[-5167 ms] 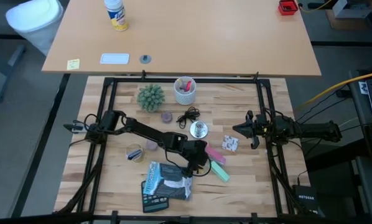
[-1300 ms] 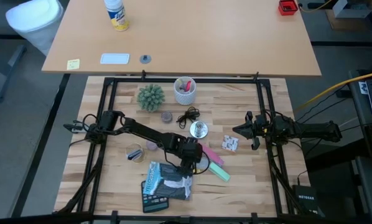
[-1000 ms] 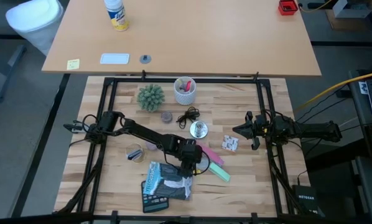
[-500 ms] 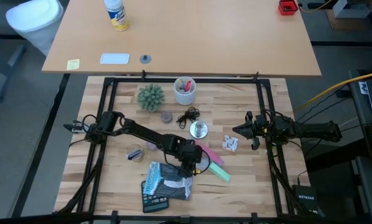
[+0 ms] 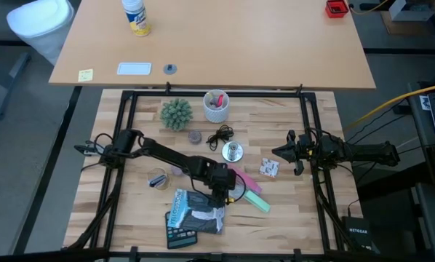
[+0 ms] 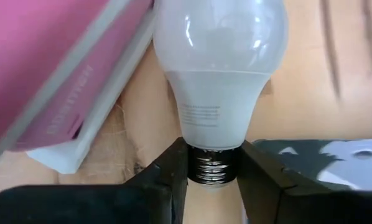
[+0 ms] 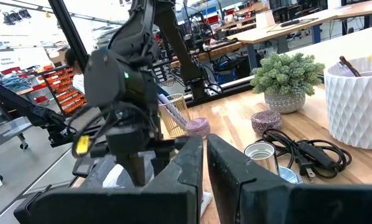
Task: Screw lightbulb
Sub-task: Insert the lightbulb into the lamp
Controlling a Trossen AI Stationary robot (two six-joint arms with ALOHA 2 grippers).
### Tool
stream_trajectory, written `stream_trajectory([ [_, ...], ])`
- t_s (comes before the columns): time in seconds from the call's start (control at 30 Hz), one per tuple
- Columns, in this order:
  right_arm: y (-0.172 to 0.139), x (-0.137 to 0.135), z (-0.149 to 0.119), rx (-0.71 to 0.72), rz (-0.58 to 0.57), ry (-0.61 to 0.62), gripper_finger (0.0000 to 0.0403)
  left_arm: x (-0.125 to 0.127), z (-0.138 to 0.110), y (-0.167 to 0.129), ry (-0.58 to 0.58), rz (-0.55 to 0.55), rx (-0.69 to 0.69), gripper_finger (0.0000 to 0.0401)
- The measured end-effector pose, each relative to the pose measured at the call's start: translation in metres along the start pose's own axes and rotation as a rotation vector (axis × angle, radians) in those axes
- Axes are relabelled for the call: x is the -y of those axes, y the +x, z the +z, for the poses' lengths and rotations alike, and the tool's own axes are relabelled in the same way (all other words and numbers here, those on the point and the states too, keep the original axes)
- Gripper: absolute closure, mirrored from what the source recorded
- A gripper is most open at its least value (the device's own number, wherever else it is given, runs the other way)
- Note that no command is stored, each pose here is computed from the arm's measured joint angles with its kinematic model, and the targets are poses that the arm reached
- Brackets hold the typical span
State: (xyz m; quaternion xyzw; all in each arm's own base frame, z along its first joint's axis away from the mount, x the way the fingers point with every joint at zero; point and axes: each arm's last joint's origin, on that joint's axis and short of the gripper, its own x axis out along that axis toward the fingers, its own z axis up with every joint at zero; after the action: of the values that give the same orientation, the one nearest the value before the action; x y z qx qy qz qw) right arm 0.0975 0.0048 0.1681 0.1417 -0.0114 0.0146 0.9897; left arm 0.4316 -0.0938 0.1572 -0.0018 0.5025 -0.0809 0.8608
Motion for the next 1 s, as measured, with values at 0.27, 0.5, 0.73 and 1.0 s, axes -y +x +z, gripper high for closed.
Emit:
stream_trajectory([
  [0.27, 0.0, 0.0, 0.0, 0.001, 0.0, 0.0, 0.0375, 0.006, 0.012, -0.038, -0.054, -0.015, 0.08, 0.0299],
  [0.5, 0.0, 0.0, 0.0, 0.001, 0.0, 0.0, 0.0375, 0.009, 0.022, -0.07, -0.092, -0.01, 0.18, 0.03],
  [0.73, 0.0, 0.0, 0.0, 0.001, 0.0, 0.036, 0.0375, 0.006, 0.03, -0.089, -0.103, 0.06, 0.279, 0.0297],
  [1.0, 0.0, 0.0, 0.0, 0.002, 0.0, 0.038, 0.0375, -0.012, 0.037, -0.099, -0.159, 0.199, 0.362, 0.0298],
])
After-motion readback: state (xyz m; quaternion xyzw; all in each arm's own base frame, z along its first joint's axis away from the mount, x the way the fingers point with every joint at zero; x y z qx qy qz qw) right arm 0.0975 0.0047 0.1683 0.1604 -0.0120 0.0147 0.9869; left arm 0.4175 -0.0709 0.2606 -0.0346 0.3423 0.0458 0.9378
